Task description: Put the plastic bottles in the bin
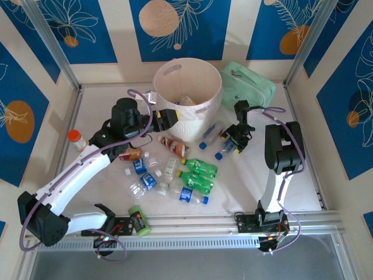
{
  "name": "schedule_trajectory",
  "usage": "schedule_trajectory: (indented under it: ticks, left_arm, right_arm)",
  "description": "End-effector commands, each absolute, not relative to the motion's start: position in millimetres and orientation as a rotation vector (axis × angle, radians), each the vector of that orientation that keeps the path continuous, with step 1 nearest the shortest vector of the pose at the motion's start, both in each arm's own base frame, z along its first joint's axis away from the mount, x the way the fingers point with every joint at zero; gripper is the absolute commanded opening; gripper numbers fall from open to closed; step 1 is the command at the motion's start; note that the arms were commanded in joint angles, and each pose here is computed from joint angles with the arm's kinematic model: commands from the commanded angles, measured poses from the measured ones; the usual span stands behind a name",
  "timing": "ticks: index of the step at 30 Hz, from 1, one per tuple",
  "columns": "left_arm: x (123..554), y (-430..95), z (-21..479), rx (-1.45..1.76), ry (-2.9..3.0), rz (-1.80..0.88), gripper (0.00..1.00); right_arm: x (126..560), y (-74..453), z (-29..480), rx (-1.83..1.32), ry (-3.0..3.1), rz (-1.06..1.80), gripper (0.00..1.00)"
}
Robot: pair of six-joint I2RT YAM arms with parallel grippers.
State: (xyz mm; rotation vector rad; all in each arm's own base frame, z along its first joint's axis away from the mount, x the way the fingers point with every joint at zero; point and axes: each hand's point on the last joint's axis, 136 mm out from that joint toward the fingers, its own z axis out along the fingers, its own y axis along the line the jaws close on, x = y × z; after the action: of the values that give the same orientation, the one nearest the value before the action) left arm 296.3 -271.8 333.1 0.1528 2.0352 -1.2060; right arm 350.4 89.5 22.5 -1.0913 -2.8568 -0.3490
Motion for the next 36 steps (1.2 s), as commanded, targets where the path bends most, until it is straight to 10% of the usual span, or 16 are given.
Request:
schedule_trajectory:
  ticks: [1, 19, 36]
  left_arm:
    - [295, -279, 347, 0.172, 1.996, -1.244, 0.62]
    - [290, -287, 359, 0.235, 1.974, -1.291, 0.66]
    - [238, -362, 362, 0.634, 1.983, -1.497, 0.72]
  right_arm:
    - [347, 83, 34, -1.098, -2.889, -0.344, 0.64]
    - [328, 79, 164, -1.053, -3.239, -0.609, 0.60]
    - [298, 132, 356, -0.678, -3.383, -1.707, 0.58]
